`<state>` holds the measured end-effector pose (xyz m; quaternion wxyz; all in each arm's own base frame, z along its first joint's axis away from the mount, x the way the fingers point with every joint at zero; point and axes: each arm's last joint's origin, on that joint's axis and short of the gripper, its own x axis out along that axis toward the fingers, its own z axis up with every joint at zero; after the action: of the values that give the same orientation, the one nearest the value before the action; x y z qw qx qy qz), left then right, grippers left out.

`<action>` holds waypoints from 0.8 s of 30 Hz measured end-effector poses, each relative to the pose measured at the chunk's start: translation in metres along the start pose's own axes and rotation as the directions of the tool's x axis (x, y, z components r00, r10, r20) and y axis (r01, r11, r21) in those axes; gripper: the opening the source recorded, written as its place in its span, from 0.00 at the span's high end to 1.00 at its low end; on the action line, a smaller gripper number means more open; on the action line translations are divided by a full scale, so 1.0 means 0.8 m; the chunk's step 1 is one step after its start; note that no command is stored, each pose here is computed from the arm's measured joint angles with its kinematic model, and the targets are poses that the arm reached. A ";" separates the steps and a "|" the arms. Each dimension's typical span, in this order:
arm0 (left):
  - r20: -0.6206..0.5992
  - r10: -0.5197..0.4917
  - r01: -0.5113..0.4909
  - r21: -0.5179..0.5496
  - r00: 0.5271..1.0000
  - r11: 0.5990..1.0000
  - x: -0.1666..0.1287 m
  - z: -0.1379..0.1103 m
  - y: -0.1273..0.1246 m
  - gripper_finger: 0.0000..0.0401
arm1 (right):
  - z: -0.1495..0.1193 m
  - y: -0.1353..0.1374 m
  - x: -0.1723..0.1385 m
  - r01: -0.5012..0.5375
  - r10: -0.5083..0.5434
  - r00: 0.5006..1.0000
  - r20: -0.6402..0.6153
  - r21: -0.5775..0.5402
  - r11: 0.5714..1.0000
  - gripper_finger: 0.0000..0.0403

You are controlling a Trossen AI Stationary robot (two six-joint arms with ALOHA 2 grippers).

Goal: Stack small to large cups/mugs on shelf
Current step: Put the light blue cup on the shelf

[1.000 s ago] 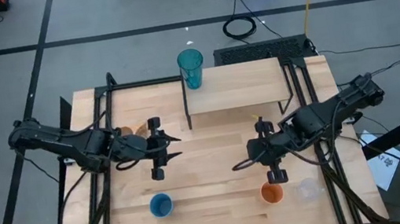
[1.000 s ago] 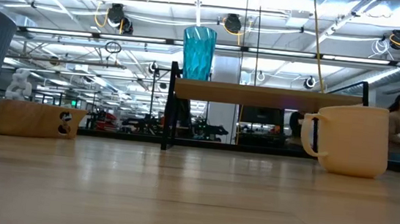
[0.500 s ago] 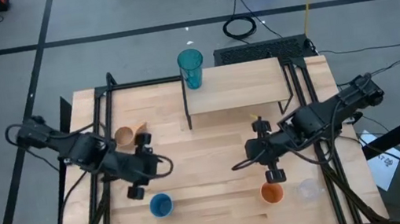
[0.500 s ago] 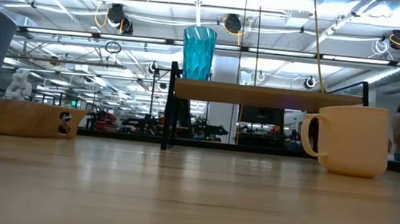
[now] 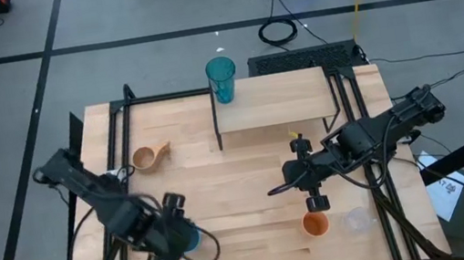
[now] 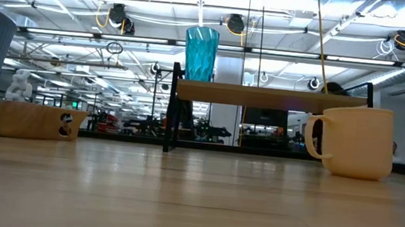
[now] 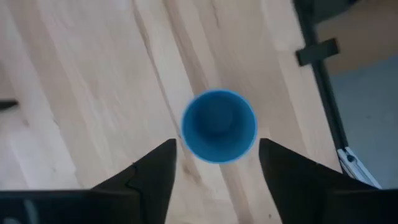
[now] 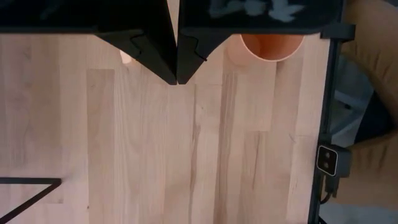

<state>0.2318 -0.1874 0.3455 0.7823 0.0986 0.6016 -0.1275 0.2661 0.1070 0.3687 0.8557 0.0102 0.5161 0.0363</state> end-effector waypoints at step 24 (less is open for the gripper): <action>-0.170 0.063 -0.071 -0.040 0.984 0.997 0.128 0.001 -0.046 0.35 | 0.006 0.002 0.000 -0.016 0.017 0.999 0.050 -0.022 1.000 1.00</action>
<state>0.2453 -0.2309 0.2469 0.7347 0.1111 0.6646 -0.0786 0.2702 0.1089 0.3711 0.8681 0.0059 0.4939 0.0487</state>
